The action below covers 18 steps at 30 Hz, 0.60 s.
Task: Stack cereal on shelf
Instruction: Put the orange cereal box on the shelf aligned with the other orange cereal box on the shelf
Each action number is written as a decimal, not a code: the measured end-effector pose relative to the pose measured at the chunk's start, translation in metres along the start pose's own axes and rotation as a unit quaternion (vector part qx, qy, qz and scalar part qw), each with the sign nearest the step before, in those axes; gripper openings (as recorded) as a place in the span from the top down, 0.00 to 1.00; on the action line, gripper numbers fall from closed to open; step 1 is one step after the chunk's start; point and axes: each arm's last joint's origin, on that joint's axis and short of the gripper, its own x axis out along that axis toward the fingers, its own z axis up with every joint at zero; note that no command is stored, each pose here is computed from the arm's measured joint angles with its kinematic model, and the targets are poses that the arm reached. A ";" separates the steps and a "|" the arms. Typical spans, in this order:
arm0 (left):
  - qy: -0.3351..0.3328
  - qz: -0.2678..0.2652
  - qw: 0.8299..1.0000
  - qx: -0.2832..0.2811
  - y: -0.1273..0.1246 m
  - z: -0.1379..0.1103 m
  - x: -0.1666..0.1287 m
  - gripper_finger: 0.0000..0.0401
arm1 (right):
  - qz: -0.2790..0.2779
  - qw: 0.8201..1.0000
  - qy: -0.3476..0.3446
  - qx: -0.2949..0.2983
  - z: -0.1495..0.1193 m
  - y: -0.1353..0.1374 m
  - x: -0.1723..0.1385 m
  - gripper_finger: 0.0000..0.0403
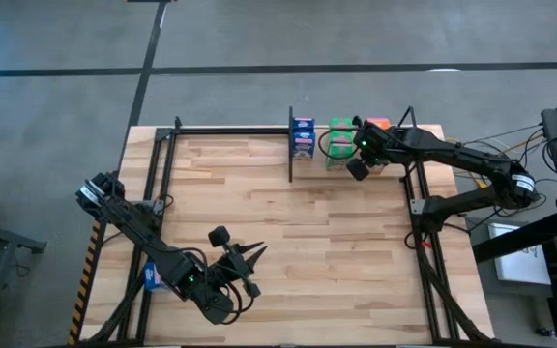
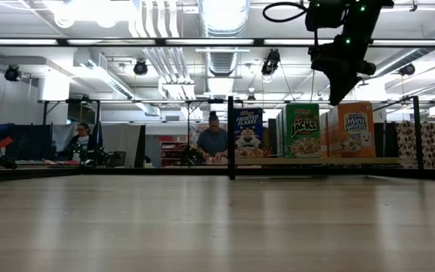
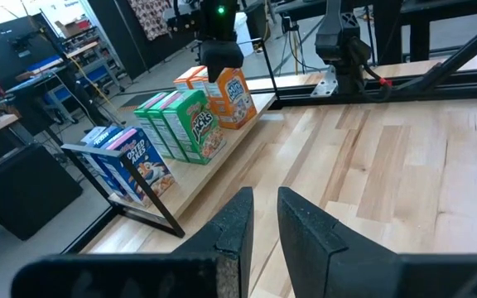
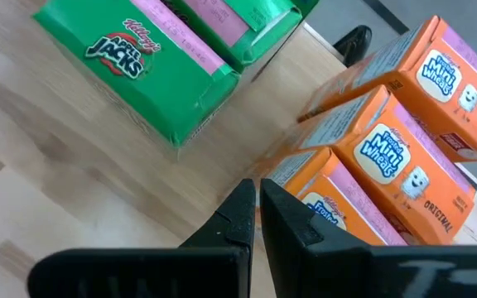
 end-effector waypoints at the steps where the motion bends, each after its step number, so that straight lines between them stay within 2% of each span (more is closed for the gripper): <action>1: 0.000 0.000 1.000 0.000 0.000 0.000 0.000 0.90 | 0.000 1.000 0.000 0.000 0.000 0.000 0.000 0.97; 18: 0.000 0.000 1.000 -0.001 0.000 0.000 0.000 0.90 | -0.003 1.000 0.011 -0.002 -0.003 0.000 0.001 0.97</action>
